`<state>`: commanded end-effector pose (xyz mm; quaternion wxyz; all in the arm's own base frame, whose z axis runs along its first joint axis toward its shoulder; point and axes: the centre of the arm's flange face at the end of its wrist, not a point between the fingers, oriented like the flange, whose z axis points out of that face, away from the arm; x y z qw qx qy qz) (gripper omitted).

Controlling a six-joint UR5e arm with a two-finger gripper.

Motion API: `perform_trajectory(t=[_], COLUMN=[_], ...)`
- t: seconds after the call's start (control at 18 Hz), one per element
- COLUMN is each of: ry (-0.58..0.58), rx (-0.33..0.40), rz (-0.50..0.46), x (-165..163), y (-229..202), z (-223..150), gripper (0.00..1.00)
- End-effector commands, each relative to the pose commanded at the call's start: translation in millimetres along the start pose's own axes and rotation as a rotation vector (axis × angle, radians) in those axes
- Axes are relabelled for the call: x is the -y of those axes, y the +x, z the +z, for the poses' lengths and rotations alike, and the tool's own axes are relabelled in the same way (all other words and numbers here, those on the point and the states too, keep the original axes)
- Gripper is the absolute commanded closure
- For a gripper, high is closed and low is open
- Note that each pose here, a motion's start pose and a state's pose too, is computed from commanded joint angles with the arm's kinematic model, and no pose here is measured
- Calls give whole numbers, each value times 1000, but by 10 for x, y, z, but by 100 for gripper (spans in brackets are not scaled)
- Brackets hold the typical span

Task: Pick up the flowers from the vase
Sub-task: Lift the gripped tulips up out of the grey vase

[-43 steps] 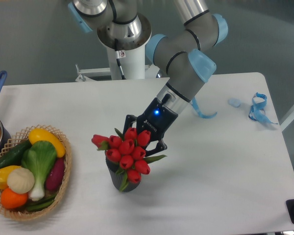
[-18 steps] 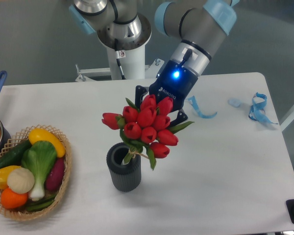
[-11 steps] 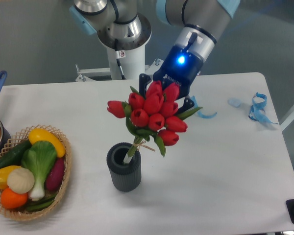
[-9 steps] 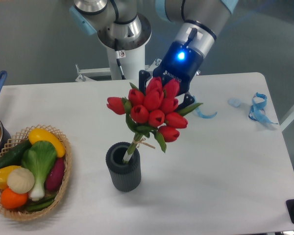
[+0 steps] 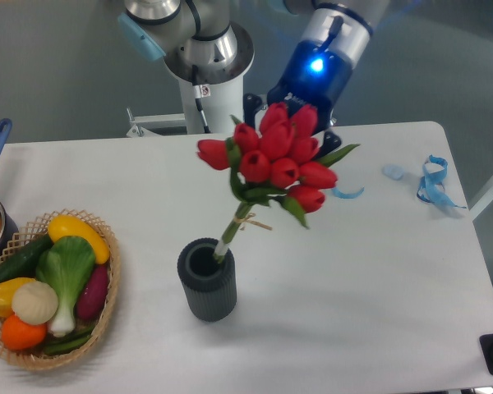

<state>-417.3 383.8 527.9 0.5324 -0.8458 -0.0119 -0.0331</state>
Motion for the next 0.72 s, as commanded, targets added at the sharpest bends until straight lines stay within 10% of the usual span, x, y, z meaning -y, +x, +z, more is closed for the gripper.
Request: perform_trajectory(t=[0.72], ry=[-25], rx=[86], rz=[67], x=[-524], y=[-1150], z=[-168], gripper=[70])
